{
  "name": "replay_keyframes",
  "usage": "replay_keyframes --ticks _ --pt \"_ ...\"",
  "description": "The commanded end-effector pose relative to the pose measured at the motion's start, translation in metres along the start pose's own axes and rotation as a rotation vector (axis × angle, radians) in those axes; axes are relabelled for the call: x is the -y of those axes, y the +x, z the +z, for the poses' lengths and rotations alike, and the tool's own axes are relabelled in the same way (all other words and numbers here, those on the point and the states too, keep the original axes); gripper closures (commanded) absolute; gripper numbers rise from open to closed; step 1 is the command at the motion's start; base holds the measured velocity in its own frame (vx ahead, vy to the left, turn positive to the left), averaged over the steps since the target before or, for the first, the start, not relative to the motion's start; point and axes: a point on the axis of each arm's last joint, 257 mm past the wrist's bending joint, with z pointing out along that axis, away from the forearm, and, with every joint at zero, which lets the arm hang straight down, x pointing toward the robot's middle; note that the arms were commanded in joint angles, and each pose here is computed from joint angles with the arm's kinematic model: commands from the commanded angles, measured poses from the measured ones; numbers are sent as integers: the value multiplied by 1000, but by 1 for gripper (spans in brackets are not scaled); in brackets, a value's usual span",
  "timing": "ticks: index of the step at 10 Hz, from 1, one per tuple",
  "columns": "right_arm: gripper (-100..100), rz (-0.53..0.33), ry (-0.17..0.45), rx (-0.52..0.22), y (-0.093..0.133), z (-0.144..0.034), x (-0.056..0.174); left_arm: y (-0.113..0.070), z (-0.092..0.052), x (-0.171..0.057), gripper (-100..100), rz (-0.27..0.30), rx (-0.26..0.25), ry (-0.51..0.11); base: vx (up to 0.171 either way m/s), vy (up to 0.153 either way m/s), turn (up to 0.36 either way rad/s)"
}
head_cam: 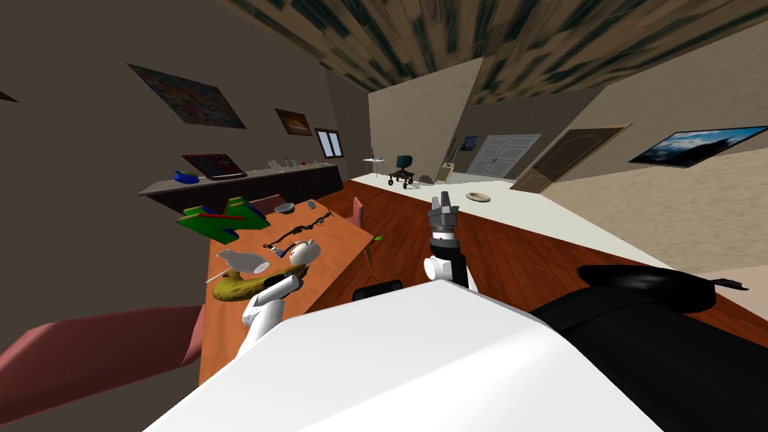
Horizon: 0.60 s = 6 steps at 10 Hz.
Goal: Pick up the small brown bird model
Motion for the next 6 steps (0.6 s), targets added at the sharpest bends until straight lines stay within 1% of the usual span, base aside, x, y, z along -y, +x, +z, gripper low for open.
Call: replay_keyframes --ticks 1,2,3,4,5,6 --pt "0 0 0 0 0 0 0 0 0 0 100 0 0 0 0 0 0" --pt "0 0 0 0 0 0 0 0 0 0 0 0 0 0 0 0 0" --pt "0 0 0 0 0 0 0 -2 -3 8 100 -5 5 -2 -53 -31 -63" --pt "0 0 0 0 0 0 0 -2 -5 12 100 -7 7 -2 -92 -57 -61" --pt "0 0 0 0 0 0 0 -1 -4 11 100 -6 4 3 -41 -27 -7" --pt "0 0 0 0 0 0 0 -1 -4 10 0 -6 5 0 -7 -5 3"
